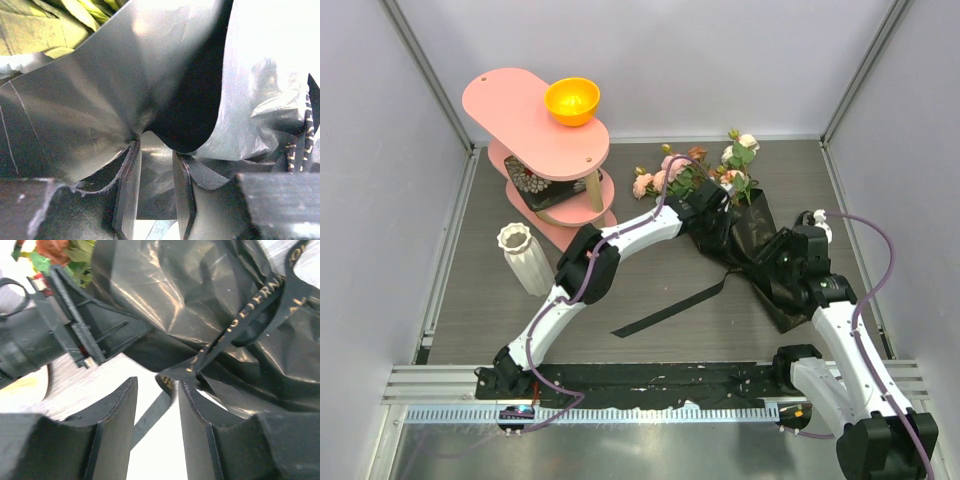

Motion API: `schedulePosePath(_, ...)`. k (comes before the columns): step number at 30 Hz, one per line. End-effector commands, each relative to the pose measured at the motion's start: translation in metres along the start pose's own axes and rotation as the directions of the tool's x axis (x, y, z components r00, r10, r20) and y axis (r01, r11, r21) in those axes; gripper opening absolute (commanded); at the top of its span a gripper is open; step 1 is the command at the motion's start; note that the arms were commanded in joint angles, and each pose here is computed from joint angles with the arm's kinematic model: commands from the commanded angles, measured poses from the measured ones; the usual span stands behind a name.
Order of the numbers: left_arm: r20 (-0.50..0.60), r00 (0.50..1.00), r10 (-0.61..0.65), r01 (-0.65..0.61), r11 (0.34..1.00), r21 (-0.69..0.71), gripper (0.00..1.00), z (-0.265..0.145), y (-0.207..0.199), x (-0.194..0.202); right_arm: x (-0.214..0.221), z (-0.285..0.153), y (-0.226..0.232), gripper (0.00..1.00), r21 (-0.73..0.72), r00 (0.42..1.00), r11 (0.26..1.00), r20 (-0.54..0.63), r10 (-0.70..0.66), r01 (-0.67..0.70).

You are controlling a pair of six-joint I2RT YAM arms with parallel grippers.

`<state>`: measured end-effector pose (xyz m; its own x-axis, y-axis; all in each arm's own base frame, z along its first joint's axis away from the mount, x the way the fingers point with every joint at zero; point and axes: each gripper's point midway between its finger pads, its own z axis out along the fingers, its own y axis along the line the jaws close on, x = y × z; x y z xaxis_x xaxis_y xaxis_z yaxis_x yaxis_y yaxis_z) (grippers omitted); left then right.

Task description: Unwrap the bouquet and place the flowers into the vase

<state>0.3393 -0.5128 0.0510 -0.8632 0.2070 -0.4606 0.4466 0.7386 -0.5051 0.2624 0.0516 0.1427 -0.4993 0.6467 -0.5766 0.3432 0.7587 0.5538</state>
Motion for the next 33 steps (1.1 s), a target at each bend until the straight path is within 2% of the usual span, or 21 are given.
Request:
schedulePosePath(1,0.091,0.993,0.074,-0.082,0.992,0.096,0.37,-0.054,-0.044,-0.035,-0.007,-0.003,-0.024,0.44,0.132,0.999,0.991,0.033,-0.034,0.029)
schedulePosePath(3,0.097,0.992,0.078,-0.09,0.987,0.131,0.4,-0.063,-0.056,-0.038,-0.008,-0.003,-0.036,0.44,0.191,0.999,0.981,0.035,-0.026,0.019)
schedulePosePath(8,0.116,0.99,0.085,-0.114,0.957,0.268,0.51,-0.08,-0.095,-0.042,-0.012,0.003,-0.039,0.42,0.183,0.999,0.983,0.039,0.021,-0.027)
schedulePosePath(10,0.091,0.994,0.064,-0.09,0.943,0.32,0.52,-0.074,-0.105,-0.036,-0.019,0.004,-0.04,0.4,0.193,0.997,0.981,0.07,0.015,-0.028)
schedulePosePath(12,0.08,0.995,0.051,-0.075,0.943,0.324,0.5,-0.063,-0.104,-0.033,-0.027,0.005,-0.043,0.39,0.209,0.993,0.977,0.115,0.005,-0.029)
schedulePosePath(14,0.057,0.998,0.034,-0.051,0.945,0.322,0.43,-0.049,-0.101,-0.029,-0.037,0.01,-0.048,0.38,0.221,0.99,0.973,0.138,0.033,-0.063)
schedulePosePath(17,0.035,0.999,0.024,-0.033,0.958,0.286,0.39,-0.027,-0.087,-0.024,-0.038,0.022,-0.051,0.38,0.212,0.991,0.972,0.109,0.076,-0.098)
schedulePosePath(24,-0.003,0.999,0.047,-0.045,0.979,0.199,0.37,0.001,-0.059,-0.012,-0.036,0.039,-0.049,0.36,0.179,0.991,0.977,0.084,0.105,-0.119)
schedulePosePath(33,-0.008,0.998,0.056,-0.054,0.984,0.169,0.36,0.005,-0.05,-0.008,-0.025,0.047,-0.04,0.34,0.127,0.986,0.977,0.033,0.165,-0.168)
